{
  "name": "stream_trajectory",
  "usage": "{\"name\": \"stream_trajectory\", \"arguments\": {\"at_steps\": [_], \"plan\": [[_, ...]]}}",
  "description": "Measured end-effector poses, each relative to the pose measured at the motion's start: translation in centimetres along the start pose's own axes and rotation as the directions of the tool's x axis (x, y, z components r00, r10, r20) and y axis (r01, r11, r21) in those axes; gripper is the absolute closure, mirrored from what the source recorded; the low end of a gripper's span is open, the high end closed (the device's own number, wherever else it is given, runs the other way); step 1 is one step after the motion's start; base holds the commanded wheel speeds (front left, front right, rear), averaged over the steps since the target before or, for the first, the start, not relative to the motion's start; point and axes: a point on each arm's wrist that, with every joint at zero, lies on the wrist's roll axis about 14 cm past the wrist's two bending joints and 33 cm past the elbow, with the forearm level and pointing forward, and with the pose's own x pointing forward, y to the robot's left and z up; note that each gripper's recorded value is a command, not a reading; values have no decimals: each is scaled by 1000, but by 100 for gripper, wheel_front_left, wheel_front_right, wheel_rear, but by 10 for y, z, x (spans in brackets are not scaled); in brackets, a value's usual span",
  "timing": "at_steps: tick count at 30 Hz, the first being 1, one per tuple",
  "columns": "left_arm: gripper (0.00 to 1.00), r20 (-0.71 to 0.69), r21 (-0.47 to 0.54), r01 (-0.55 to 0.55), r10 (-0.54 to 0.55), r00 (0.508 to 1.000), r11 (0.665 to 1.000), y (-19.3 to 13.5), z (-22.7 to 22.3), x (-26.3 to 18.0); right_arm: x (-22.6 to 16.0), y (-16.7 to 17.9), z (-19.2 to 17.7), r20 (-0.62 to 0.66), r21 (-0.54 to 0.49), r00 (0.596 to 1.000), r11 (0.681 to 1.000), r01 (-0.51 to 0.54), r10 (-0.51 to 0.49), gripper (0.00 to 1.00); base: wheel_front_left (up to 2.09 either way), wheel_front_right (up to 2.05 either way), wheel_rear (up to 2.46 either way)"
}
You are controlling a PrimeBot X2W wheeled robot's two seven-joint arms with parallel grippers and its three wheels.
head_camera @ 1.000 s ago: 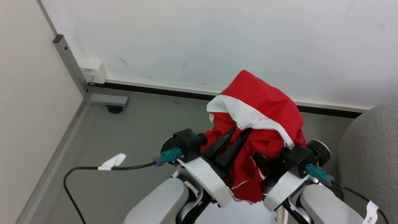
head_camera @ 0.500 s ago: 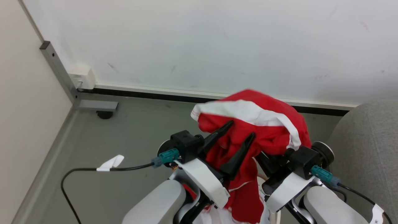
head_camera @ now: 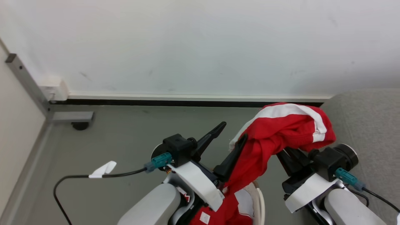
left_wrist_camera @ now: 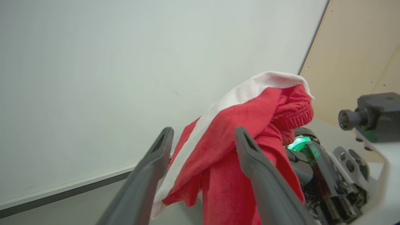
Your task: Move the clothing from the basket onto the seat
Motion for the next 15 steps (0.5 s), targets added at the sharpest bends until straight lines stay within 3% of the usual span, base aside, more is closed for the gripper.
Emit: {"name": "stream_trajectory", "arguments": {"at_steps": [8, 15], "plan": [[0, -23, -4, 94, -94, 995, 996, -24, -15, 18, -43, -45, 1, -9, -39, 988, 987, 155, -155, 100, 0, 0, 0], [0, -51, -44, 189, -192, 980, 981, -52, -36, 37, -88, -83, 3, -13, -59, 950, 949, 310, -311, 100, 0, 0, 0]]}}
